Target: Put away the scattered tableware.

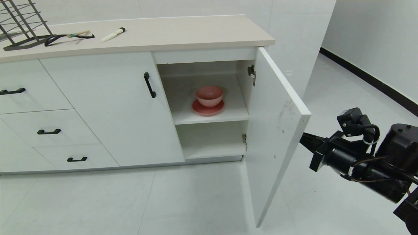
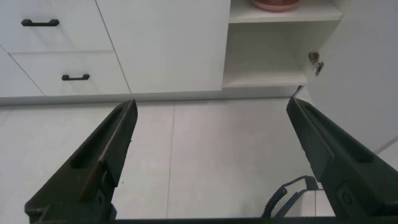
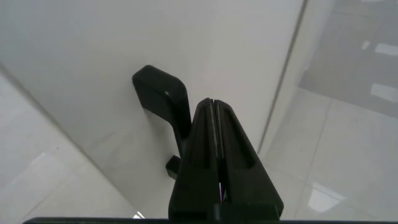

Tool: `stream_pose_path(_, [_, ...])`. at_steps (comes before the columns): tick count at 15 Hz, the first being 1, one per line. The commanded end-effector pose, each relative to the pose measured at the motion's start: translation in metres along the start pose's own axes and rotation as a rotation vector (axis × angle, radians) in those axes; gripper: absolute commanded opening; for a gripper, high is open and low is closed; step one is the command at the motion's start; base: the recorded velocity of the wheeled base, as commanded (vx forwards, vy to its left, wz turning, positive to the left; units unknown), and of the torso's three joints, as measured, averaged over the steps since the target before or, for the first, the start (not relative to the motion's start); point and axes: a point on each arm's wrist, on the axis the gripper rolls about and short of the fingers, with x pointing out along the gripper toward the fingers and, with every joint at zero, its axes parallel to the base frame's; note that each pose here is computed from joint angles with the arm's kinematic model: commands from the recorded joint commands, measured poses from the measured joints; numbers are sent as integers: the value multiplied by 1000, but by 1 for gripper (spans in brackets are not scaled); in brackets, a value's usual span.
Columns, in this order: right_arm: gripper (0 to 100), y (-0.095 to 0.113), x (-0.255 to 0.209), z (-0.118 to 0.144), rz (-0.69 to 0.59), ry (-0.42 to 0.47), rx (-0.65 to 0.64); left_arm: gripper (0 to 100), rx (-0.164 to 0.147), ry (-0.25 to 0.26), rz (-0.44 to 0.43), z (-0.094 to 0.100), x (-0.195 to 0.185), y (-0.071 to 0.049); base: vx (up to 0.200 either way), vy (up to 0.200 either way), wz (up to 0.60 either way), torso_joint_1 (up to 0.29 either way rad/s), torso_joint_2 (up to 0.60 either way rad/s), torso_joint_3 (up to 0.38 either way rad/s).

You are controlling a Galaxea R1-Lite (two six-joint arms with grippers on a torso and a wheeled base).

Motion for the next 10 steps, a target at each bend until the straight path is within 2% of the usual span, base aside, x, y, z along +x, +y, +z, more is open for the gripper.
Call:
stream_pose_path(1, [0, 8, 11, -2, 37, -2, 2, 100, -1, 0, 0, 0, 0, 0, 0, 0, 0, 0, 0, 0])
stream_pose_path(5, [0, 13, 38, -7, 73, -15, 2, 100, -1, 0, 1, 0, 0, 0, 0, 0, 0, 0, 0, 0])
stream_pose_path(10, [0, 39, 70, -11, 164, -47, 3, 100, -1, 0, 1, 0, 0, 0, 0, 0, 0, 0, 0, 0])
